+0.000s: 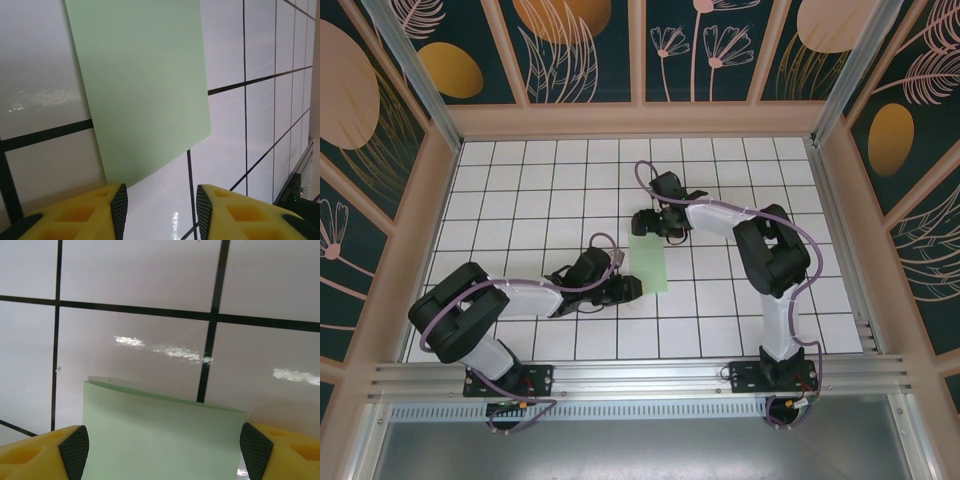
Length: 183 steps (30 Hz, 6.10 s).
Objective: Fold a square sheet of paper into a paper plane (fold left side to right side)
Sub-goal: Fold the triangle a second time at the center of the table.
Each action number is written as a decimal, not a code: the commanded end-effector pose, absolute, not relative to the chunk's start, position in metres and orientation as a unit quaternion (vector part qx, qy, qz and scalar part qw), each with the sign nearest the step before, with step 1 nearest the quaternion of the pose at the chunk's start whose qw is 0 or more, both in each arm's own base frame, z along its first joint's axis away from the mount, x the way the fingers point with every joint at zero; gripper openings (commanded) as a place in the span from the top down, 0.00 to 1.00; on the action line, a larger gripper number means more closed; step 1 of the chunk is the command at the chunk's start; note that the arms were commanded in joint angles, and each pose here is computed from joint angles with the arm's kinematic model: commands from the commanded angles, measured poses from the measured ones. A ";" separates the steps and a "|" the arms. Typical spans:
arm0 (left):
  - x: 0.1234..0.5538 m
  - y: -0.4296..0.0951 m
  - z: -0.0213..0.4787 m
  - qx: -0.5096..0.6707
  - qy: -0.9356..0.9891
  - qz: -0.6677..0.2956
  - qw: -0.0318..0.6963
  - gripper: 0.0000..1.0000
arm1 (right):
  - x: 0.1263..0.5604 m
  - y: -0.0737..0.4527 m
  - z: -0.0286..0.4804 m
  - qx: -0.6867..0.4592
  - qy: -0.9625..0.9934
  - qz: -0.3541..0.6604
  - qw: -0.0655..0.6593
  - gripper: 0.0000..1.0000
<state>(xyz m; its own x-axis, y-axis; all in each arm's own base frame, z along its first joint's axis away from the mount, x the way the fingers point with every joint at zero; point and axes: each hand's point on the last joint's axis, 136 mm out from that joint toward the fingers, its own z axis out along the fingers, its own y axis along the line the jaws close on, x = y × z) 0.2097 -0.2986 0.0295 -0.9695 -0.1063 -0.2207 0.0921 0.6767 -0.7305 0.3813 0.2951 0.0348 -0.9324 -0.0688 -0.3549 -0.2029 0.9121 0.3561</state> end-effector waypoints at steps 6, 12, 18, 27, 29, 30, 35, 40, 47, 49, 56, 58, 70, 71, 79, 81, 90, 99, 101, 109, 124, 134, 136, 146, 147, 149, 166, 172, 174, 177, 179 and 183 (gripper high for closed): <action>0.217 -0.300 0.021 -0.008 0.916 -0.379 0.128 0.56 | 0.368 0.307 0.040 -0.081 0.960 0.222 0.149 0.18; 0.223 -0.302 0.018 -0.008 0.920 -0.367 0.134 0.57 | 0.362 0.304 0.042 -0.081 0.961 0.221 0.144 0.19; 0.226 -0.299 0.020 -0.007 0.923 -0.357 0.140 0.57 | 0.375 0.293 0.053 -0.087 0.963 0.184 0.174 0.18; 0.229 -0.292 0.016 -0.004 0.938 -0.316 0.142 0.57 | 0.392 0.286 0.051 -0.094 0.965 0.151 0.190 0.13; 0.228 -0.293 0.015 -0.004 0.938 -0.315 0.142 0.57 | 0.393 0.287 0.046 -0.096 0.966 0.151 0.188 0.12; 0.228 -0.293 0.015 -0.005 0.938 -0.316 0.140 0.57 | 0.392 0.289 0.043 -0.097 0.966 0.154 0.184 0.12; 0.230 -0.296 0.013 -0.004 0.938 -0.317 0.139 0.57 | 0.381 0.289 0.033 -0.094 0.969 0.156 0.168 0.12; 0.230 -0.299 0.014 -0.002 0.938 -0.318 0.138 0.57 | 0.384 0.278 0.037 -0.091 0.969 0.135 0.188 0.04; 0.230 -0.300 0.013 -0.002 0.938 -0.319 0.137 0.57 | 0.386 0.283 0.034 -0.098 0.967 0.147 0.184 0.01; 0.230 -0.301 0.012 0.000 0.938 -0.319 0.136 0.57 | 0.385 0.285 0.030 -0.097 0.967 0.153 0.179 0.01; 0.229 -0.302 0.011 0.000 0.938 -0.320 0.135 0.57 | 0.378 0.286 0.019 -0.090 0.971 0.158 0.158 0.01; 0.229 -0.303 0.011 0.001 0.938 -0.320 0.135 0.57 | 0.376 0.287 0.018 -0.088 0.971 0.161 0.153 0.01; 0.229 -0.304 0.011 0.003 0.937 -0.322 0.136 0.57 | 0.357 0.304 0.035 -0.088 0.962 0.220 0.137 0.07; 0.230 -0.303 0.011 0.002 0.937 -0.321 0.136 0.57 | 0.356 0.305 0.038 -0.088 0.960 0.225 0.138 0.07; 0.229 -0.304 0.011 0.003 0.937 -0.322 0.136 0.57 | 0.355 0.304 0.052 -0.088 0.959 0.226 0.149 0.10; 0.229 -0.304 0.011 0.003 0.937 -0.322 0.136 0.57 | 0.355 0.303 0.055 -0.087 0.959 0.225 0.152 0.10; 0.228 -0.305 0.010 0.003 0.937 -0.321 0.135 0.57 | 0.358 0.300 0.072 -0.092 0.957 0.219 0.167 0.10; 0.227 -0.304 0.008 0.004 0.938 -0.320 0.132 0.57 | 0.358 0.299 0.074 -0.097 0.957 0.215 0.167 0.10; 0.228 -0.304 0.008 0.003 0.938 -0.320 0.133 0.57 | 0.359 0.297 0.074 -0.100 0.958 0.208 0.170 0.10; 0.227 -0.305 0.007 0.003 0.938 -0.320 0.132 0.57 | 0.364 0.296 0.080 -0.118 0.957 0.195 0.181 0.10; 0.227 -0.305 0.006 0.005 0.939 -0.317 0.131 0.57 | 0.372 0.298 0.087 -0.138 0.955 0.179 0.192 0.10; 0.227 -0.306 0.006 0.006 0.939 -0.319 0.131 0.57 | 0.365 0.304 0.081 -0.126 0.955 0.209 0.167 0.11; 0.227 -0.306 0.006 0.006 0.939 -0.319 0.130 0.57 | 0.363 0.303 0.076 -0.121 0.957 0.210 0.159 0.12; 0.227 -0.306 0.007 0.006 0.938 -0.319 0.133 0.57 | 0.365 0.288 0.059 -0.112 0.962 0.197 0.151 0.13; 0.227 -0.306 0.007 0.006 0.938 -0.319 0.133 0.57 | 0.366 0.287 0.057 -0.112 0.962 0.197 0.152 0.13; 0.227 -0.305 0.007 0.007 0.939 -0.318 0.132 0.57 | 0.368 0.285 0.055 -0.116 0.962 0.196 0.154 0.13; 0.226 -0.304 0.006 0.006 0.940 -0.315 0.133 0.57 | 0.380 0.271 0.038 -0.114 0.966 0.171 0.157 0.11; 0.226 -0.303 0.006 0.004 0.940 -0.315 0.132 0.57 | 0.386 0.276 0.028 -0.121 0.969 0.145 0.160 0.01; 0.226 -0.303 0.006 0.005 0.940 -0.314 0.132 0.57 | 0.388 0.276 0.025 -0.122 0.969 0.142 0.159 0.01; 0.226 -0.303 0.006 0.006 0.940 -0.314 0.133 0.57 | 0.388 0.279 0.022 -0.123 0.969 0.146 0.156 0.01; 0.226 -0.302 0.006 0.005 0.940 -0.313 0.133 0.57 | 0.385 0.282 0.020 -0.127 0.969 0.147 0.153 0.01; 0.226 -0.302 0.005 0.005 0.940 -0.314 0.133 0.57 | 0.380 0.289 0.019 -0.133 0.968 0.153 0.147 0.01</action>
